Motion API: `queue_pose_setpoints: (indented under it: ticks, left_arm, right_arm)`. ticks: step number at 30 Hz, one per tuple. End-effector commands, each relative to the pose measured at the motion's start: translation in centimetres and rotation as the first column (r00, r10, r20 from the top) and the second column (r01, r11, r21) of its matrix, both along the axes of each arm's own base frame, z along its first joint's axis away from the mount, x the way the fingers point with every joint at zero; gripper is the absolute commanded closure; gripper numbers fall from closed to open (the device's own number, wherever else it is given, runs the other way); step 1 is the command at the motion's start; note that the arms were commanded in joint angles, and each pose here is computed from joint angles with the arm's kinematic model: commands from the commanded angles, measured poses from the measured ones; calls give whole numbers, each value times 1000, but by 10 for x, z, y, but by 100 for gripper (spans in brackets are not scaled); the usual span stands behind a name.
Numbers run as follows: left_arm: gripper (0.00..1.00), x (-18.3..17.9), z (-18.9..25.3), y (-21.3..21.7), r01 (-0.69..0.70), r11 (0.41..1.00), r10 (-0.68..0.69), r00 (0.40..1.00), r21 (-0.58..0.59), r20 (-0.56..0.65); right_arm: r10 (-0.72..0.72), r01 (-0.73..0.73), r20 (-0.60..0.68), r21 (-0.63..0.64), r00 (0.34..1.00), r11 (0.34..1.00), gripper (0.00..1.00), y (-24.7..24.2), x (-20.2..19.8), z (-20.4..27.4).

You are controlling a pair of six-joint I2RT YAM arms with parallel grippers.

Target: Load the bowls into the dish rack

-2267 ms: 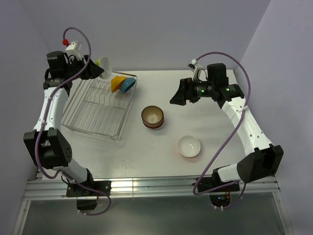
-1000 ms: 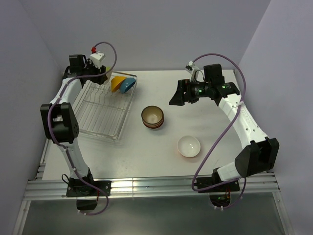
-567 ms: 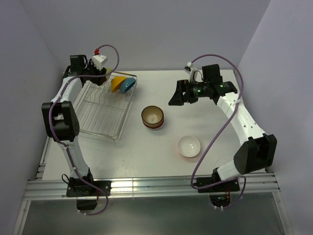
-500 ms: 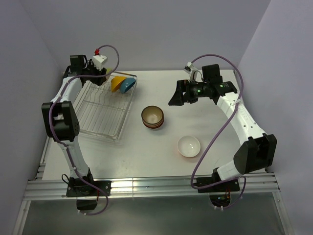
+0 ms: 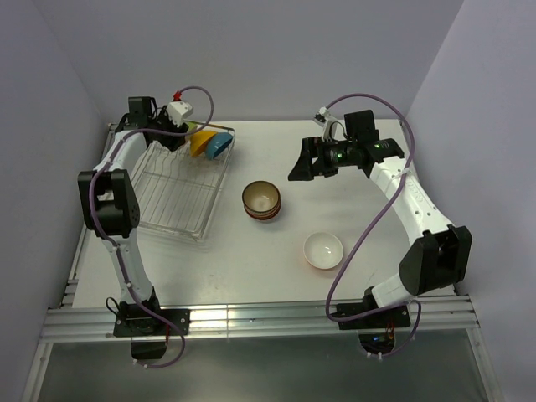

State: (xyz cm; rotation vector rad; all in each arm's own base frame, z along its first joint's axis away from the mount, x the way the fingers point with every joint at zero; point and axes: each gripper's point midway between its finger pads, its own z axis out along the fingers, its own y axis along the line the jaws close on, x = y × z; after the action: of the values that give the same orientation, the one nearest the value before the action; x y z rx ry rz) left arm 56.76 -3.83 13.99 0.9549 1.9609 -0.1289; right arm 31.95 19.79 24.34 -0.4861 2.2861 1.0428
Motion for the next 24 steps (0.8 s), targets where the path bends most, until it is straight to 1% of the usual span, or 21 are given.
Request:
queue_pose_setpoints:
  ticks: [1, 2, 3, 5, 6, 10, 11, 13, 19, 23, 24]
  left_arm:
    - [90, 13, 18, -3, 37, 999, -39, 997, 40, 66]
    - [88, 13, 17, -2, 33, 999, -36, 997, 43, 64]
    - [83, 14, 16, -4, 34, 998, -37, 998, 44, 60]
    - [76, 15, 15, -3, 26, 998, -29, 998, 55, 60]
    - [67, 15, 13, -3, 27, 998, -30, 998, 56, 53]
    - [44, 14, 13, -3, 23, 998, -27, 998, 64, 57]
    - [42, 14, 15, -3, 22, 998, -26, 998, 61, 58]
    - [30, 13, 19, -3, 24, 998, -28, 998, 62, 64]
    - [26, 12, 39, -2, 18, 998, -24, 996, 68, 90]
    - [25, 6, 63, -1, 13, 997, -21, 992, 71, 122]
    - [24, 5, 69, -1, 8, 998, -17, 991, 69, 131]
  right_arm:
    - [5, -5, 35, 1, 999, 1000, 1, -1, 6, 7]
    - [6, -6, 34, 1, 999, 1000, 1, -1, 5, 6]
    - [7, -7, 29, -1, 1000, 1000, 1, -1, 5, 5]
    - [8, -8, 29, 0, 1000, 1000, 1, -1, 6, 5]
    - [7, -7, 26, -1, 1000, 1000, 1, -1, 6, 4]
    - [10, -10, 22, -1, 1000, 1000, 0, -1, 7, 4]
    - [11, -11, 23, 1, 1000, 1000, 0, 0, 7, 5]
    - [11, -11, 22, 1, 1000, 1000, 0, 0, 7, 5]
    - [13, -13, 33, -12, 999, 1000, 0, -2, 6, 8]
    - [12, -10, 34, -59, 999, 998, 0, -9, 1, 6]
    - [23, -19, 54, -78, 998, 997, 0, -12, 0, 6]
